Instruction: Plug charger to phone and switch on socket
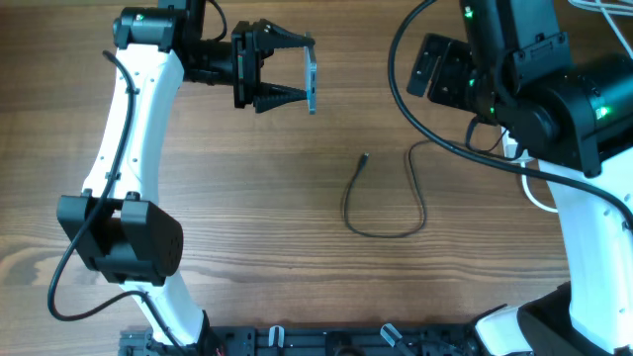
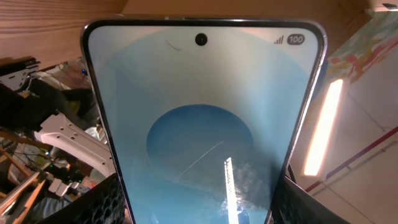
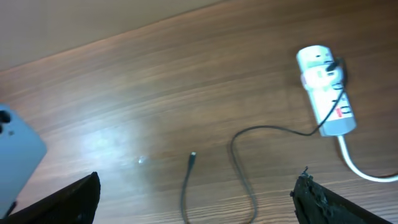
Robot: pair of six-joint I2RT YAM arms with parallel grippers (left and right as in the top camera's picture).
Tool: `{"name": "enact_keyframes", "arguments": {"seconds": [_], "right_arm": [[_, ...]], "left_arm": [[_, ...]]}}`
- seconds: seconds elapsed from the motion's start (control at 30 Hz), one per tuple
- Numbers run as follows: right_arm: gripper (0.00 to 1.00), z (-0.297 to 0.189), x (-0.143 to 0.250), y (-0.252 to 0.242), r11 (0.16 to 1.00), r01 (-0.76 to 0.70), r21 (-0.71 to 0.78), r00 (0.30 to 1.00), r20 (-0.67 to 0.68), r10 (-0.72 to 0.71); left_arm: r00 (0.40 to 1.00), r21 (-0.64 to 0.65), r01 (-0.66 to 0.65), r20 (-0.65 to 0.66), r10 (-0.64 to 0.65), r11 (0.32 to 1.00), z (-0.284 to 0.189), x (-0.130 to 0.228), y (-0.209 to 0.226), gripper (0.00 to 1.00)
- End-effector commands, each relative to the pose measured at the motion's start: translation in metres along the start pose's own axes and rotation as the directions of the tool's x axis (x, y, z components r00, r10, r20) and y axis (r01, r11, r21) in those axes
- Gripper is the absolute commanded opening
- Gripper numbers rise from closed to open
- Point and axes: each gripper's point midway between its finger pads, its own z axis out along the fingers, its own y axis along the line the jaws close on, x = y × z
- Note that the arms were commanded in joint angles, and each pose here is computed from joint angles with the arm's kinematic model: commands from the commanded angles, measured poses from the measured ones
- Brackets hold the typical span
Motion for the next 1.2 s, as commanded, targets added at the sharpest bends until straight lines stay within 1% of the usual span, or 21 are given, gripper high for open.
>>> {"name": "enact_keyframes", "arguments": {"seconds": [0.0,0.07,0.13,0.4,0.47,0.5,0.53,0.6,0.63,0.67,0.73,0.83,0.87,0.9,0.93,1.0,1.07,1.17], "right_arm": [[1.0,-0.003,0.004,0.01,0.998,0.015,-0.06,1.0,-0.025,-0.017],[1.0,-0.003,0.007,0.015,0.996,0.017,-0.09,0.999,-0.044,-0.021],[1.0,-0.004,0.011,0.021,0.991,0.048,-0.126,0.997,-0.06,-0.056],[1.0,-0.004,0.011,0.022,0.99,0.046,-0.133,0.997,-0.061,-0.055],[1.0,-0.006,0.016,0.031,0.975,0.11,-0.193,0.989,-0.079,-0.127],[1.0,-0.008,0.02,0.038,0.957,0.158,-0.243,0.979,-0.085,-0.184],[1.0,-0.014,0.029,0.054,0.91,0.228,-0.346,0.957,-0.09,-0.274],[1.0,-0.027,0.041,0.078,0.806,0.3,-0.51,0.92,-0.069,-0.386],[1.0,-0.038,0.047,0.093,0.727,0.332,-0.601,0.897,-0.037,-0.441],[1.0,-0.044,0.049,0.102,0.689,0.331,-0.645,0.893,-0.022,-0.449],[1.0,-0.049,0.049,0.113,0.676,0.312,-0.667,0.902,-0.015,-0.431],[0.99,-0.056,0.055,0.129,0.655,0.34,-0.675,0.896,0.02,-0.445],[1.0,-0.056,0.057,0.134,0.66,0.362,-0.658,0.89,0.035,-0.454],[0.99,-0.052,0.057,0.134,0.702,0.363,-0.612,0.899,0.033,-0.436],[1.0,-0.046,0.053,0.13,0.784,0.338,-0.52,0.924,0.026,-0.381],[0.99,-0.041,0.053,0.13,0.847,0.328,-0.419,0.939,0.046,-0.341],[0.9,-0.038,0.058,0.136,0.867,0.302,-0.396,0.949,0.035,-0.314],[0.92,-0.017,0.07,0.147,0.885,0.308,-0.349,0.944,-0.002,-0.329]], "left_arm": [[0.998,0.044,-0.044,-0.032,0.046,0.998,-0.004,0.02,-0.014,0.66],[0.998,0.044,-0.044,-0.032,0.046,0.998,-0.004,0.02,-0.014,0.66],[0.998,0.044,-0.044,-0.032,0.046,0.998,-0.004,0.02,-0.014,0.66],[0.998,0.044,-0.044,-0.032,0.045,0.998,-0.004,0.02,-0.014,0.66],[0.998,0.044,-0.044,-0.032,0.046,0.998,-0.004,0.02,-0.015,0.66],[0.998,0.044,-0.044,-0.032,0.046,0.998,-0.004,0.02,-0.015,0.66],[0.998,0.044,-0.044,-0.032,0.046,0.998,-0.004,0.02,-0.015,0.66],[0.998,0.044,-0.044,-0.032,0.045,0.998,-0.004,0.02,-0.014,0.66],[0.999,0.044,-0.039,-0.032,0.041,0.998,-0.004,0.02,-0.014,0.66],[0.999,0.044,-0.035,-0.032,0.036,0.998,-0.004,0.02,-0.014,0.66],[0.999,0.044,-0.033,-0.032,0.035,0.998,-0.004,0.02,-0.014,0.66],[0.999,0.029,-0.034,-0.016,0.035,0.999,-0.004,0.017,-0.012,0.66],[1.0,0.008,-0.026,0.008,0.026,1.0,-0.004,0.013,-0.009,0.66],[1.0,-0.009,-0.008,0.029,0.008,1.0,-0.004,0.009,-0.006,0.66],[0.999,-0.027,0.005,0.05,-0.004,1.0,-0.004,0.005,-0.003,0.66],[0.997,-0.048,0.0,0.081,0.004,0.999,-0.005,-0.001,0.0,0.66],[0.994,-0.062,-0.004,0.109,0.011,0.998,-0.006,-0.008,-0.001,0.66],[0.993,-0.064,0.025,0.113,-0.018,0.998,-0.003,-0.009,-0.001,0.66]]}}
